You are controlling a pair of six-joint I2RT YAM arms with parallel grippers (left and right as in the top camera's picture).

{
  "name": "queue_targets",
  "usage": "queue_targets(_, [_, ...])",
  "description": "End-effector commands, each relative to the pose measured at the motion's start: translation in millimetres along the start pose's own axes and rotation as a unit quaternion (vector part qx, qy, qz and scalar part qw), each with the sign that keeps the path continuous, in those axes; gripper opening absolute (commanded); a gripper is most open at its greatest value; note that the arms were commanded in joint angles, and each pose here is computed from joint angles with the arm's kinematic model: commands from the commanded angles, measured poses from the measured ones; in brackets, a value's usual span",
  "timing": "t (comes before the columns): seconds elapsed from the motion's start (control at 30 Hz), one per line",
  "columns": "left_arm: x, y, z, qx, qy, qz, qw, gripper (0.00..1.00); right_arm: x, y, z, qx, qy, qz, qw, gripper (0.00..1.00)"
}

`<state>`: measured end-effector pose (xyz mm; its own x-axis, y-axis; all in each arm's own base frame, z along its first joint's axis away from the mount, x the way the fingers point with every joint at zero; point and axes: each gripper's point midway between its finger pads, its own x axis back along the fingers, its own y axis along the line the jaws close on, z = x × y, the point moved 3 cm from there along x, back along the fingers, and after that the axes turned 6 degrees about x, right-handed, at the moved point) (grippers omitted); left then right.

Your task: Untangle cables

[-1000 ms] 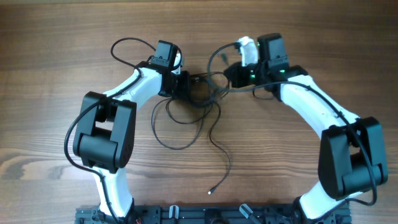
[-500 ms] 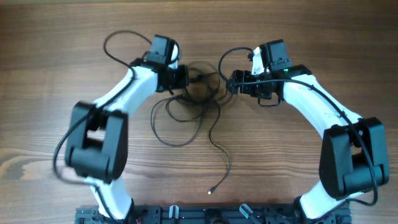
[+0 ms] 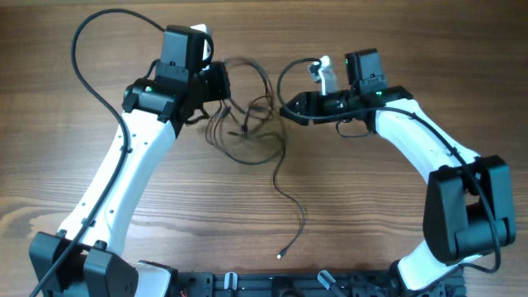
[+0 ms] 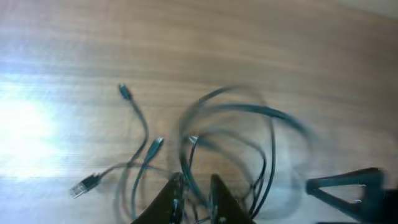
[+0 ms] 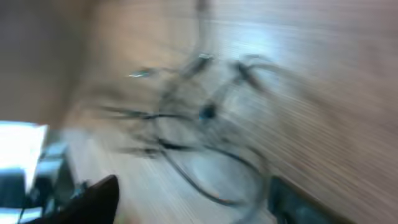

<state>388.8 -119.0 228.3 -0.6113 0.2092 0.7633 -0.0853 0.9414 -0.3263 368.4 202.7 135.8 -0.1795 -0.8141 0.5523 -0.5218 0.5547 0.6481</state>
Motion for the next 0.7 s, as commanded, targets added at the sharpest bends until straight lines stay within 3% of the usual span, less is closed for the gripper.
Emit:
queue_targets(0.0, [-5, 10, 2, 0.001, 0.006, -0.026, 1.0, 0.14, 9, 43, -12, 0.054, -0.021, -0.132, 0.99, 0.34])
queue_targets(0.07, [-8, 11, 4, 0.002, 0.012, -0.029, 1.0, 0.14, 9, 43, -16, 0.052, -0.027, -0.132, 0.99, 0.25])
queue_targets(0.13, [-14, 13, 8, 0.002, 0.022, -0.035, 0.999, 0.14, 8, 40, -17, 0.053, -0.03, -0.121, 0.991, 0.25])
queue_targets(0.17, [-18, 15, 11, 0.007, 0.03, -0.039, 0.999, 0.2, 7, 36, -17, 0.049, -0.029, -0.106, 0.993, 0.25])
queue_targets(0.27, [-36, 22, 25, 0.039, 0.064, -0.059, 0.995, 0.62, 6, 30, -15, 0.041, -0.027, -0.087, 0.995, 0.34])
queue_targets(0.4, [-60, 26, 44, 0.046, 0.111, -0.064, 0.991, 0.81, 6, 28, -16, 0.032, -0.027, -0.079, 0.996, 0.4])
queue_targets(0.47, [-72, 30, 51, 0.059, 0.127, -0.074, 0.987, 0.8, 5, 22, -16, 0.031, -0.029, -0.056, 0.998, 0.4])
queue_targets(0.53, [-82, 35, 59, 0.079, 0.141, -0.087, 0.983, 0.66, 4, 19, -15, 0.022, -0.027, -0.046, 0.998, 0.4])
queue_targets(0.67, [-103, 50, 86, 0.11, 0.184, -0.122, 0.969, 0.57, 4, 12, -10, -0.005, -0.017, -0.024, 1.0, 0.44])
